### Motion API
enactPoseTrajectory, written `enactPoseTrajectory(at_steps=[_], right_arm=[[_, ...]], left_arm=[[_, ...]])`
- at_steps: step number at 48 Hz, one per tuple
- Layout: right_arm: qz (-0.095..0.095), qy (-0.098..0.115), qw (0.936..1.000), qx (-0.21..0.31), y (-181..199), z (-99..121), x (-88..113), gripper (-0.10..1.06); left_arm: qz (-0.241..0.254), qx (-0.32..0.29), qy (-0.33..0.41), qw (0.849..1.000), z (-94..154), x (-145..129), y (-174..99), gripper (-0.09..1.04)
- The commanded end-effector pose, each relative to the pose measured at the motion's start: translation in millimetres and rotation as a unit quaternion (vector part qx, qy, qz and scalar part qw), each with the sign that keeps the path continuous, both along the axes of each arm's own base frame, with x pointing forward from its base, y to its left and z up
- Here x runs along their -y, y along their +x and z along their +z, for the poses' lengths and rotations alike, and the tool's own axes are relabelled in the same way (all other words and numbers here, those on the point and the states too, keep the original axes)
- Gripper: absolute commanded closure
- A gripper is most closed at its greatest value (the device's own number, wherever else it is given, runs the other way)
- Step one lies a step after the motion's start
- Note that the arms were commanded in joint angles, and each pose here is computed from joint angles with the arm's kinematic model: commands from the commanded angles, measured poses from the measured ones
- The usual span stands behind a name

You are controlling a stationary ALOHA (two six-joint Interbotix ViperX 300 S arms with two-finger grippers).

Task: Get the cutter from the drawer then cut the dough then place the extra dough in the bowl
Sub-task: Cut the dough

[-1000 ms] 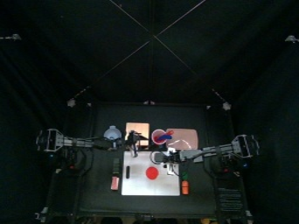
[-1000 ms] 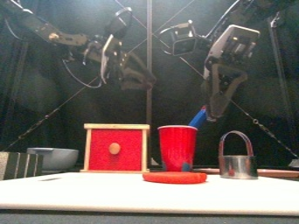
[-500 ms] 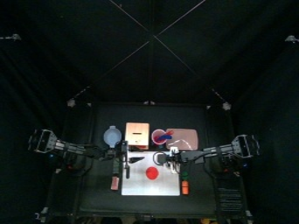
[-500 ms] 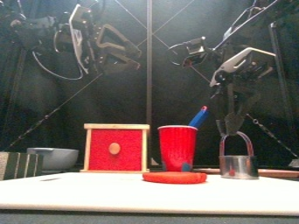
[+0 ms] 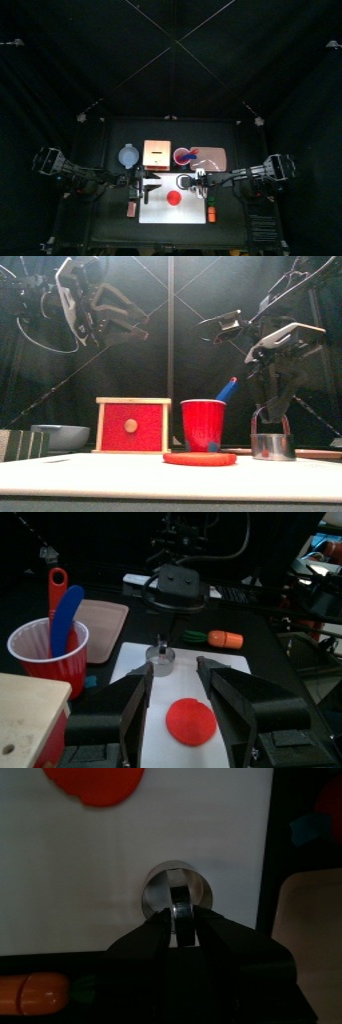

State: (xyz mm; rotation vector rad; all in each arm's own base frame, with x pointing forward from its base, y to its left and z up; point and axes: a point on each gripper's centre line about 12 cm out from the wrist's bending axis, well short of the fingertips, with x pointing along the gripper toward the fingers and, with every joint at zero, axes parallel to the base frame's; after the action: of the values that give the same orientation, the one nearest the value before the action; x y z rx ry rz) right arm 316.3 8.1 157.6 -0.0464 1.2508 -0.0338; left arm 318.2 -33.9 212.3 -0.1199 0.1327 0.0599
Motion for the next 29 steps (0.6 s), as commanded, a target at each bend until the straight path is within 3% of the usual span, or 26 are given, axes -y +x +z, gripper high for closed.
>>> enactPoseTrajectory(at_steps=[1, 15, 29], right_arm=[[0.000, 0.005, 0.9996, 0.027, 7, 17, -3, 0.34], [0.003, 0.011, 0.9994, 0.033, 13, 29, -9, 0.51], [0.004, 0.060, 0.9954, 0.076, 49, 58, -41, 0.51]], left_arm=[[-0.004, -0.001, -0.004, 1.000, -2, 6, 1, 0.15], [0.004, -0.035, -0.012, 0.999, -24, 8, 3, 0.15], [0.008, -0.059, -0.020, 0.998, -38, 11, -7, 0.15]])
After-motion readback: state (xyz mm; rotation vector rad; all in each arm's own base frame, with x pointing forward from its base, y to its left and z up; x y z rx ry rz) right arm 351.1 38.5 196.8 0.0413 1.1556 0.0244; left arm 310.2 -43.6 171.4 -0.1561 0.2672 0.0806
